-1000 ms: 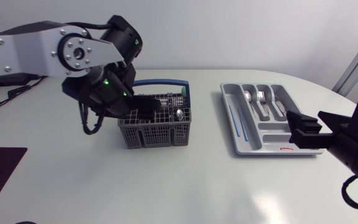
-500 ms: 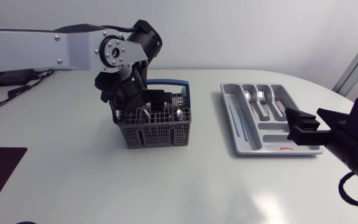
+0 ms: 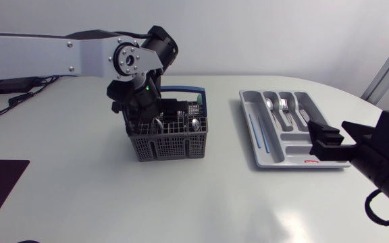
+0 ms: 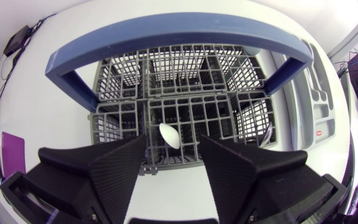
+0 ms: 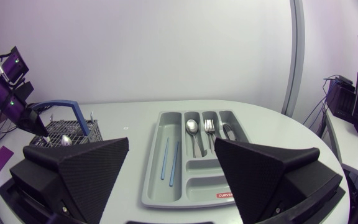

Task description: Unload the cutlery basket into the drawer organizer.

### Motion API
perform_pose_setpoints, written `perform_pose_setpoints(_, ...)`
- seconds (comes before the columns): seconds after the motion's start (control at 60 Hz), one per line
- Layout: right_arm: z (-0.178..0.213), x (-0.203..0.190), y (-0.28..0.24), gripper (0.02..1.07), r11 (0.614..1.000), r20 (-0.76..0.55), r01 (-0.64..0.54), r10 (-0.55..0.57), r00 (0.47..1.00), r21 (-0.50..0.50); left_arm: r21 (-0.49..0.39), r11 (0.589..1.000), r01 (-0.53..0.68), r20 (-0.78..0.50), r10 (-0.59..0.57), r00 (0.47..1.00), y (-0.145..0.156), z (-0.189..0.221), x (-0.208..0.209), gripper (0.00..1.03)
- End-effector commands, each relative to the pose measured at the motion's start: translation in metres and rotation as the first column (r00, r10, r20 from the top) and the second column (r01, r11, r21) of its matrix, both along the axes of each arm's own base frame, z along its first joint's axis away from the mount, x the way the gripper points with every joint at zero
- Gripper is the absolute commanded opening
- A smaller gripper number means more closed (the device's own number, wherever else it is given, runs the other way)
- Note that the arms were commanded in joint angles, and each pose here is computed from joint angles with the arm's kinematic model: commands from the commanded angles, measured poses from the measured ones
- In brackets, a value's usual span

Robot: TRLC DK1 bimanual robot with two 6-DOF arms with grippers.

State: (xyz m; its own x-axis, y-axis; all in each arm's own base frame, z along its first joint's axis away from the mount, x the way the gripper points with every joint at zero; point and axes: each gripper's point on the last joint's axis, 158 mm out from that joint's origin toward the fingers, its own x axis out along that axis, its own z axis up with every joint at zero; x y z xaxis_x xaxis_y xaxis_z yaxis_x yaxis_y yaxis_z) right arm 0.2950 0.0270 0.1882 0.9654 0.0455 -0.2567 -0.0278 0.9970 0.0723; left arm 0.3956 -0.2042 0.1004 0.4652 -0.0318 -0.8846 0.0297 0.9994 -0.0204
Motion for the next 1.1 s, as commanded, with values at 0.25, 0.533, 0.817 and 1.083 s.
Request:
perform_pose_setpoints(0.25,-0.008,0.000,0.000,1.02,1.000,-0.009,0.006,-0.006,1.000,0.009,-0.006,1.000,-0.024,0.105,0.024,0.994,-0.004,0.003,0.004,0.60)
perform_pose_setpoints(0.533,-0.010,-0.002,-0.001,1.02,1.000,-0.010,0.007,-0.007,1.000,0.006,0.015,0.999,-0.030,0.162,0.027,0.986,-0.008,0.002,0.007,0.60)
perform_pose_setpoints(0.817,-0.006,-0.002,-0.001,1.02,1.000,0.007,0.011,-0.011,1.000,0.006,0.000,1.000,0.004,0.170,-0.004,0.985,-0.018,0.003,-0.001,0.60)
perform_pose_setpoints(1.083,0.000,0.001,0.001,1.02,1.000,0.028,0.018,-0.019,0.999,0.006,-0.015,1.000,0.025,0.199,-0.022,0.980,-0.023,0.009,-0.003,0.60)
